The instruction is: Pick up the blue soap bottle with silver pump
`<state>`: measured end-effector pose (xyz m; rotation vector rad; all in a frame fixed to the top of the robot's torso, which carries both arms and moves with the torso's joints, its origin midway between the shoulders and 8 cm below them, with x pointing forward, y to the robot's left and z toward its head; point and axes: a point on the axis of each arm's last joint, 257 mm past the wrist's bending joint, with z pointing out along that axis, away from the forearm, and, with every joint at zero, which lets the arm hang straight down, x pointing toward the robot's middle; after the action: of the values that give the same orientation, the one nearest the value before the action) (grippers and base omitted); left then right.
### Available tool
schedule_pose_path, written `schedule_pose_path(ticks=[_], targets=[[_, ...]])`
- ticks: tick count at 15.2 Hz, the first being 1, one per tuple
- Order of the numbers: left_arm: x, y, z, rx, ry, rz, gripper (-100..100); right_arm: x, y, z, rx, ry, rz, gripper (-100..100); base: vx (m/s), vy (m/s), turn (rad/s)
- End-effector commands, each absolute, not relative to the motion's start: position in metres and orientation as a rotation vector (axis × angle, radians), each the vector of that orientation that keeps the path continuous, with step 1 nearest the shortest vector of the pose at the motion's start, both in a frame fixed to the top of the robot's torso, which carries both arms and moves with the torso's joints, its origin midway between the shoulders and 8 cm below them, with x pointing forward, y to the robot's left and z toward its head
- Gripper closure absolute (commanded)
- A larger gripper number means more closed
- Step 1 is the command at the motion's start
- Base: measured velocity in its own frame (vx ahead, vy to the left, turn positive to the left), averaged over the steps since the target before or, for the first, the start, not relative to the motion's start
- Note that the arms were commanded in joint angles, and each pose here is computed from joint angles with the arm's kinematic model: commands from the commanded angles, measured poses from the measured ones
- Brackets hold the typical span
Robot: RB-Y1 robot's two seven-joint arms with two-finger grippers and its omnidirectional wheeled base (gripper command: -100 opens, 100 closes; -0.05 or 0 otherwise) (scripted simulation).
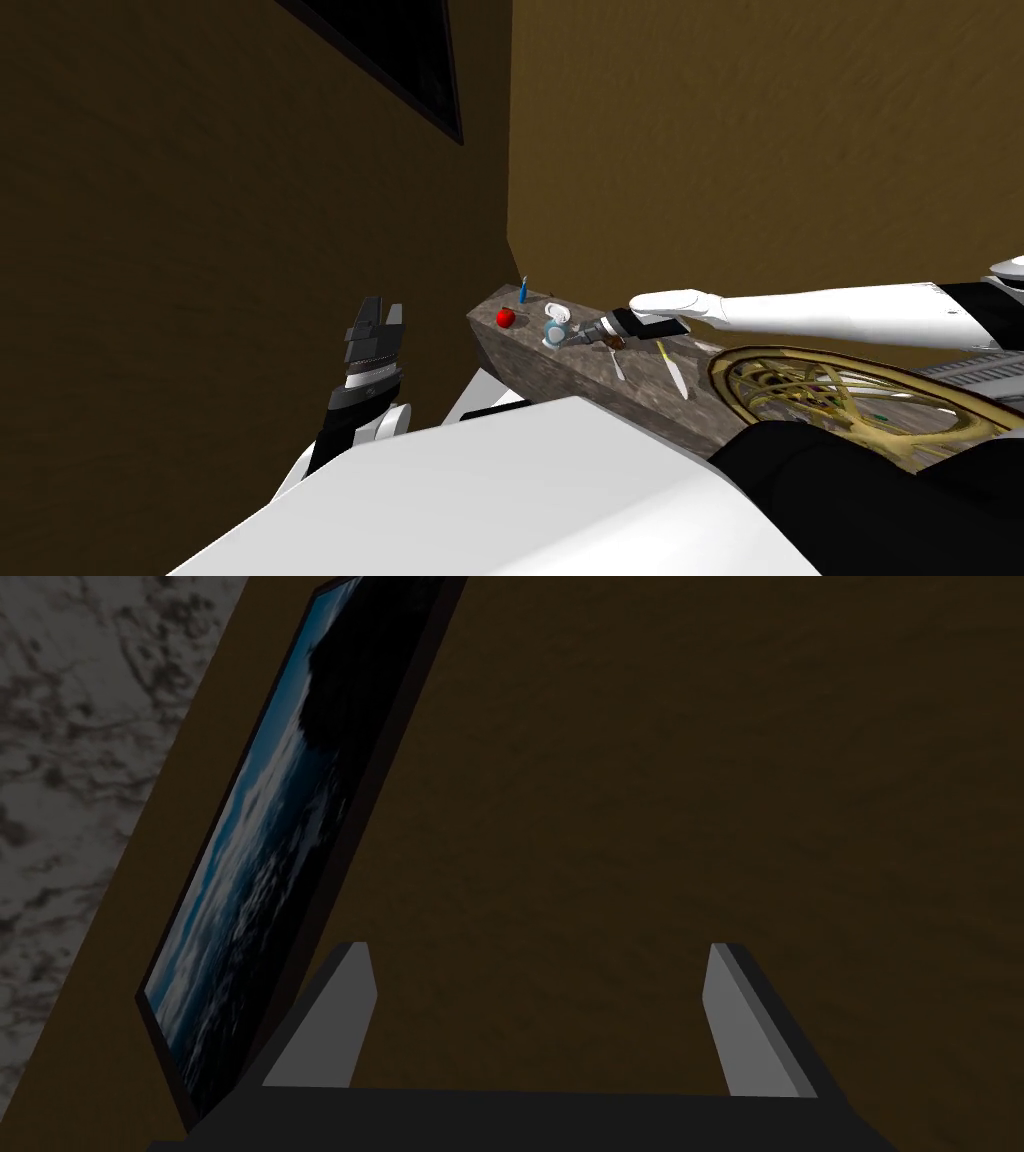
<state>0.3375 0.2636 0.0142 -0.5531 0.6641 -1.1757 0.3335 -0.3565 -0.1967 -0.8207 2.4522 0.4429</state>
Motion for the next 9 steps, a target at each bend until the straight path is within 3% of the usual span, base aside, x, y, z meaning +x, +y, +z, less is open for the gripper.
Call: schedule_pose_path(ticks=[1, 9], targets=[[0.3375, 0.2636, 0.0142, -0.553, 0.664, -1.176, 0, 0.3353, -0.3627, -0.1959, -0.874, 2.474, 0.396, -100, 0.037, 0.010, 0.106], [0.3375, 0.2636, 0.0142, -0.553, 0.664, -1.176, 0, 0.3386, -0.3714, -0.1929, -0.968, 2.507, 0.318, -100, 0.026, 0.013, 0.071]])
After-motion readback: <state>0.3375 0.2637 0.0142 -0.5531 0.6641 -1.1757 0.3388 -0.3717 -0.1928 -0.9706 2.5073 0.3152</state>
